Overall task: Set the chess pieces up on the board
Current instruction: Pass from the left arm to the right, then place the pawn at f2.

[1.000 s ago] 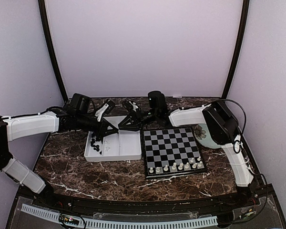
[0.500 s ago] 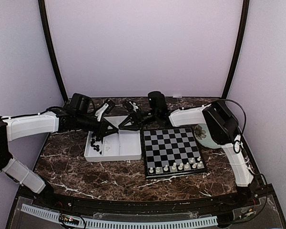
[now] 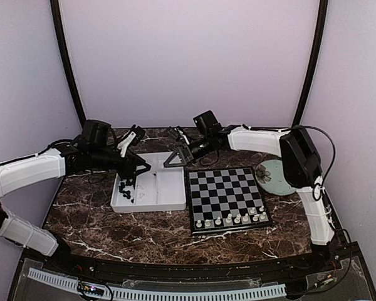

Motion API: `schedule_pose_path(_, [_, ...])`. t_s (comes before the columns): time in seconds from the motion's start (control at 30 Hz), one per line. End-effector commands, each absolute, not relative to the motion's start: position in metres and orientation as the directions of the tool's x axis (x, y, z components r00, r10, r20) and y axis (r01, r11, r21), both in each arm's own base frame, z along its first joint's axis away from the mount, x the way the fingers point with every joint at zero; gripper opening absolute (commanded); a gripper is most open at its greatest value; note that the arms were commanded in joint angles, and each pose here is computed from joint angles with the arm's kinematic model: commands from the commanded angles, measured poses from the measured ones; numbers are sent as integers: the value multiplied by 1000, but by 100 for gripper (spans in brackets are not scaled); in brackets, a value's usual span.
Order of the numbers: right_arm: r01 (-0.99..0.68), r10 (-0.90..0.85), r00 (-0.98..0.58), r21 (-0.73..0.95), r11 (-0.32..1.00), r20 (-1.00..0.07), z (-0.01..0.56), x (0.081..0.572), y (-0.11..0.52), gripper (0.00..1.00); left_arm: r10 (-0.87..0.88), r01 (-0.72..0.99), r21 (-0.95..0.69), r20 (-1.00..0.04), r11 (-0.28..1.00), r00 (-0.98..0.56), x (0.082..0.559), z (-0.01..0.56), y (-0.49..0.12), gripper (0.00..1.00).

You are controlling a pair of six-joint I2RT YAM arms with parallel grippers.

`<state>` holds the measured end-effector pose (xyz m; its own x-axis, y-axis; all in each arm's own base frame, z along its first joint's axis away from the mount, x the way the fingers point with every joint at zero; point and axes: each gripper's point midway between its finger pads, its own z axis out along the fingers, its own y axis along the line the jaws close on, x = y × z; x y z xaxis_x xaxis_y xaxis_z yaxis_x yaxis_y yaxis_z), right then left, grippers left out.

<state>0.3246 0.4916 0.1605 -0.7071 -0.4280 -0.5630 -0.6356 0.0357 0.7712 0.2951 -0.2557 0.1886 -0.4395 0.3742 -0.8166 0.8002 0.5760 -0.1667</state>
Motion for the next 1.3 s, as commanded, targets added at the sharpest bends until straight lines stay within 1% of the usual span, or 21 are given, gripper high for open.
schedule_pose_path(0.0, [-796,-470,-574,591,129,-671,174,330,440,4,416,765,-60,-810,641,-413,304,185,-238,38])
schedule_pose_path(0.1, [-830,-497,-540,528,181,-679,175,323,405,4,405,710,-38,-800,703,-443,319,176,-225,38])
schedule_pose_path(0.2, [-874,-554,-479,430,227,-681,171,309,369,4,398,681,-51,-778,731,-486,326,163,-219,38])
schedule_pose_path(0.3, [-904,-637,-426,325,277,-643,150,288,333,4,389,653,-51,-767,756,-510,333,157,-214,38])
schedule_pose_path(0.47, [-935,-739,-348,159,316,-577,122,260,279,4,375,633,-49,-769,773,-518,337,157,-209,38])
schedule_pose_path(0.63, [-936,-794,-329,65,346,-512,102,243,242,4,366,625,-52,-771,779,-520,338,156,-206,38])
schedule_pose_path(0.9, [-934,-832,-309,-21,358,-460,85,232,211,4,367,631,-63,-766,774,-527,338,153,-209,38])
schedule_pose_path(1.27, [-944,-844,-306,26,329,-440,63,230,218,7,371,631,-68,-758,773,-536,337,150,-209,38])
